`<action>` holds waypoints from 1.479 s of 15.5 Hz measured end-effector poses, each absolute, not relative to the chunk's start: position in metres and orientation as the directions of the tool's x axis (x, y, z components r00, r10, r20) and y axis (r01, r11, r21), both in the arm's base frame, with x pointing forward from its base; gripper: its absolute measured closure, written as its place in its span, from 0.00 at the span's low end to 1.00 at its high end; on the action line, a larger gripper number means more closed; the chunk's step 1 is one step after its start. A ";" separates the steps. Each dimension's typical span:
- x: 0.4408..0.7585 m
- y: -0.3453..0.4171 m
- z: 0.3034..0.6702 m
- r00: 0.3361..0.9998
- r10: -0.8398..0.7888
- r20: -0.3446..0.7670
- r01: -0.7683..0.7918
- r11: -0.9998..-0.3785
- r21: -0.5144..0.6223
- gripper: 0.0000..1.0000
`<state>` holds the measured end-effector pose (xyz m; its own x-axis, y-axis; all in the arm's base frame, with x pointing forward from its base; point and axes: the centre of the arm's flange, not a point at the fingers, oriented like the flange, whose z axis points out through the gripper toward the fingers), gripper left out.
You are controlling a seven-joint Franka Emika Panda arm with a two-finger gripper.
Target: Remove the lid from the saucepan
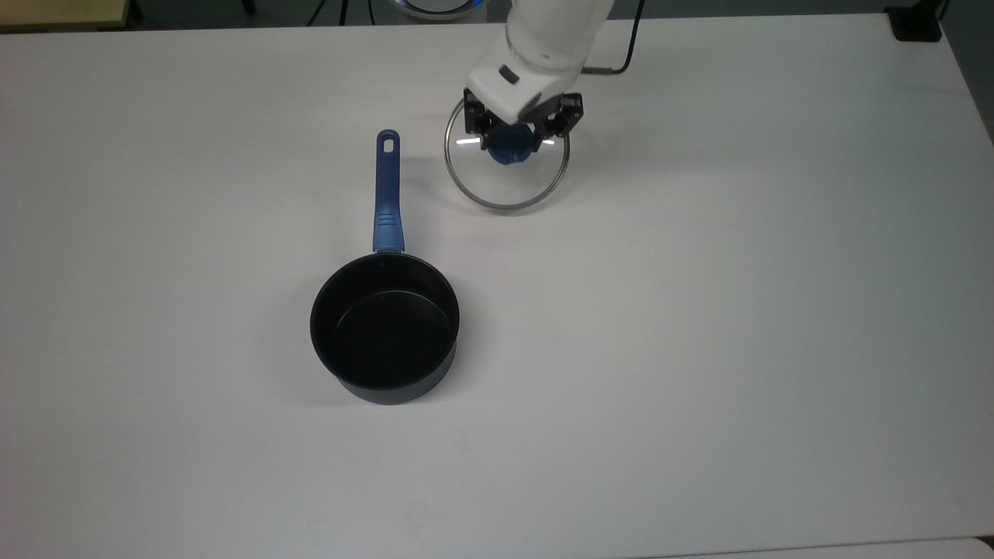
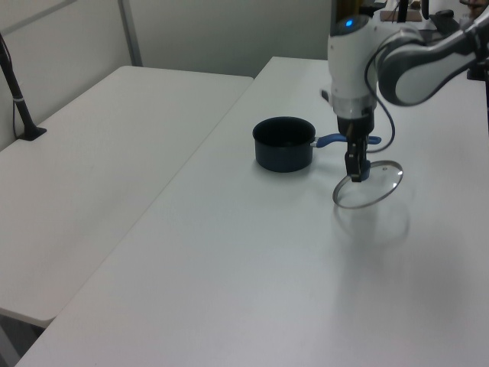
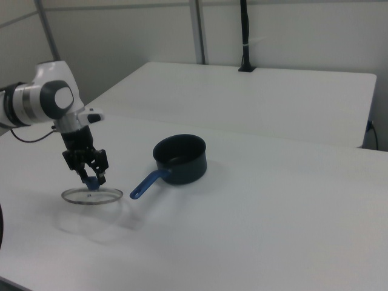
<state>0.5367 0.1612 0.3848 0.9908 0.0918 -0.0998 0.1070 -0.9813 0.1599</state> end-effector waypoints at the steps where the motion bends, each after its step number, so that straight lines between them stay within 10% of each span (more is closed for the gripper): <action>1: 0.537 0.163 0.375 0.990 0.104 -0.093 0.118 -0.980 0.161 0.34; 4: 0.537 0.162 0.361 0.988 0.123 -0.090 0.137 -0.975 0.175 0.33; 8: 0.540 0.159 0.374 0.991 0.112 -0.070 0.123 -0.976 0.179 0.00; 23: 0.561 0.003 0.622 0.973 -0.208 0.095 -0.215 -0.974 0.074 0.00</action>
<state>0.5607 0.0027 0.6221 0.9735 -0.2082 0.0950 -0.2155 -0.9737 0.0736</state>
